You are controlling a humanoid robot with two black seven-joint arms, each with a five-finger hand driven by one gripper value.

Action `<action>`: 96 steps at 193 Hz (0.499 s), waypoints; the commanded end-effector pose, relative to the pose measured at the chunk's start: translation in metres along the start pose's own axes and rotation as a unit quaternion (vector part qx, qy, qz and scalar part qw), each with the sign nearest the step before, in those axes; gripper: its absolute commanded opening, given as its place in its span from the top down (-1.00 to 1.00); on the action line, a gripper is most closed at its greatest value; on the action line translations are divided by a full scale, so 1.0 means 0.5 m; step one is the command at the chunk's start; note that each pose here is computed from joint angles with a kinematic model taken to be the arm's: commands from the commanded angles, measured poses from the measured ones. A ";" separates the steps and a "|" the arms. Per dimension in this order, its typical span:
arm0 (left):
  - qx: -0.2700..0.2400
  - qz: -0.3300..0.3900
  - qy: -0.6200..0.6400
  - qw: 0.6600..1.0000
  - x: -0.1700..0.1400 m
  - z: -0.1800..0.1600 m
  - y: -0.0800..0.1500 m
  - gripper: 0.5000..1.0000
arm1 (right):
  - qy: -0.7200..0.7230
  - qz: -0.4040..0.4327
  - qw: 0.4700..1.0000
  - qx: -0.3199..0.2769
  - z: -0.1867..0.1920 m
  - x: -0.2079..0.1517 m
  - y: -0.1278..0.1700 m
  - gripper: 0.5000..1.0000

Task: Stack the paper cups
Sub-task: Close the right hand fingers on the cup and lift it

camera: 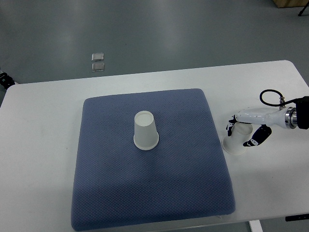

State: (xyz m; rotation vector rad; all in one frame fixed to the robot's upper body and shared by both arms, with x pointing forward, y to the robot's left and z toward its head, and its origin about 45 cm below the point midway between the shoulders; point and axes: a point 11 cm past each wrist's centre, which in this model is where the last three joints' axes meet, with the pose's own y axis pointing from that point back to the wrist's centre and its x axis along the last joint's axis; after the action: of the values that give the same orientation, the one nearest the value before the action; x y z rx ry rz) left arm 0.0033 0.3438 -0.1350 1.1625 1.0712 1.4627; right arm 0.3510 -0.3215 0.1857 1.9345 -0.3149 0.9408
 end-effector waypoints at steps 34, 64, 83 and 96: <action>0.000 0.000 0.000 1.000 0.000 0.000 0.000 -1.00 | 0.011 -0.008 1.000 0.007 -0.008 -0.008 -0.009 0.39; -0.001 0.000 0.000 1.000 0.000 0.001 0.000 -1.00 | 0.012 -0.007 1.000 0.007 -0.008 -0.003 -0.009 0.47; 0.000 0.000 0.000 1.000 0.000 0.000 0.000 -1.00 | 0.013 -0.005 1.000 0.008 -0.009 0.003 -0.009 0.47; 0.000 0.000 0.000 1.000 0.000 0.000 0.000 -1.00 | 0.014 -0.003 1.000 0.008 -0.009 0.008 -0.008 0.47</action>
State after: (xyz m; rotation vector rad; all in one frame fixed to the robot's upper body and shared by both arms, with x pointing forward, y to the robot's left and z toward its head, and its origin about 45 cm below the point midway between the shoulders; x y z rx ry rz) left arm 0.0034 0.3438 -0.1349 1.1624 1.0710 1.4628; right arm 0.3513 -0.3153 0.1840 1.9347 -0.2802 0.9615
